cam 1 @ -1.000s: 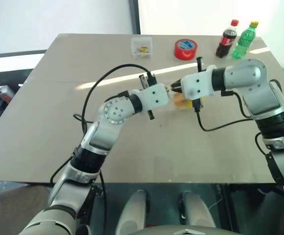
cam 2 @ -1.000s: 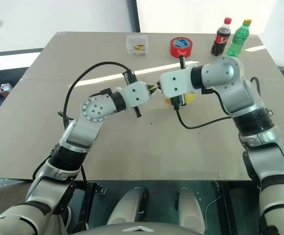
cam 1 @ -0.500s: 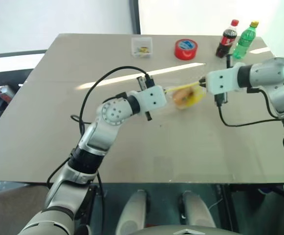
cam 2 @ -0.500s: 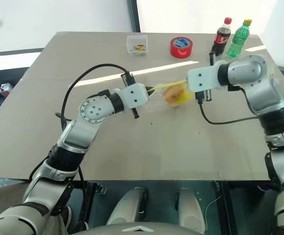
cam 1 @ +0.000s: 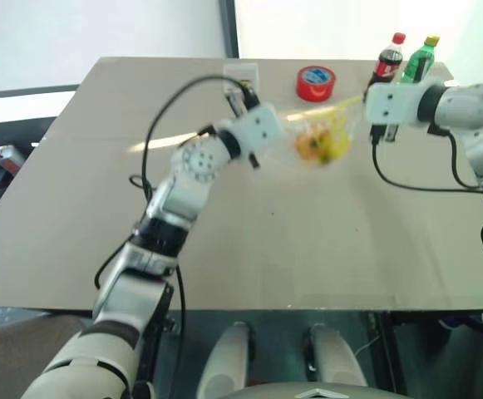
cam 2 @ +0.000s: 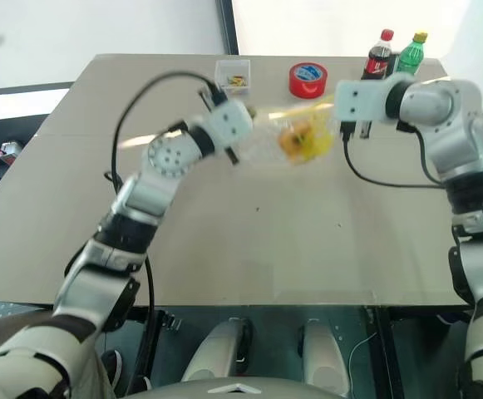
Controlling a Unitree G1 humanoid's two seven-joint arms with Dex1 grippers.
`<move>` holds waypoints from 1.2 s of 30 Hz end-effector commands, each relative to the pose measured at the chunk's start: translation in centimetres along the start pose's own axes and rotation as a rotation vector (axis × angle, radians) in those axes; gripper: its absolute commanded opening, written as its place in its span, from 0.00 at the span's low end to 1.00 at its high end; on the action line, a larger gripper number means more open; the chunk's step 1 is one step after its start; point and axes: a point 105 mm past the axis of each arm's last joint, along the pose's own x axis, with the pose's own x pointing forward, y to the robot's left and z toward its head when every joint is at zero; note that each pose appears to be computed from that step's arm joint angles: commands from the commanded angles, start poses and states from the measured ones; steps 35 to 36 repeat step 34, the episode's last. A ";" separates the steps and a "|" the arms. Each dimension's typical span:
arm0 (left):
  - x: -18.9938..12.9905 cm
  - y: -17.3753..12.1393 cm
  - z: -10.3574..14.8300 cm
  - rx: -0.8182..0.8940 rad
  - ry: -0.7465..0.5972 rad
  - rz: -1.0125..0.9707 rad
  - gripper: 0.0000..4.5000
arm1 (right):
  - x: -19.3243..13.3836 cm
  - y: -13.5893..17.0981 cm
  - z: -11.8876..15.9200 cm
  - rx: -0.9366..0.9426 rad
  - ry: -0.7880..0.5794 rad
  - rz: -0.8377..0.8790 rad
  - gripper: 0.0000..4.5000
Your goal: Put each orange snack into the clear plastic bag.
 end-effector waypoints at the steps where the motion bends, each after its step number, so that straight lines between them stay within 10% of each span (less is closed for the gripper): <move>1: -0.3 2.4 1.9 -0.020 -0.103 0.070 0.00 | -2.1 -1.9 -1.0 0.050 0.036 -0.059 0.05; 10: -6.6 -8.1 -2.1 -0.236 0.045 -0.310 0.00 | -5.7 10.2 -0.4 0.421 0.056 0.241 0.05; 18: -10.9 -10.5 -4.8 -0.448 0.207 -0.229 0.80 | -10.3 16.2 -2.7 0.713 0.152 0.368 0.31; 26: -15.5 -7.9 -5.0 -0.728 0.210 -0.113 0.80 | -13.3 14.6 -4.8 1.163 -0.045 0.279 0.31; 36: -20.4 -7.9 -3.9 -0.824 0.267 -0.196 0.80 | -15.2 14.7 -5.4 1.259 -0.123 0.379 0.31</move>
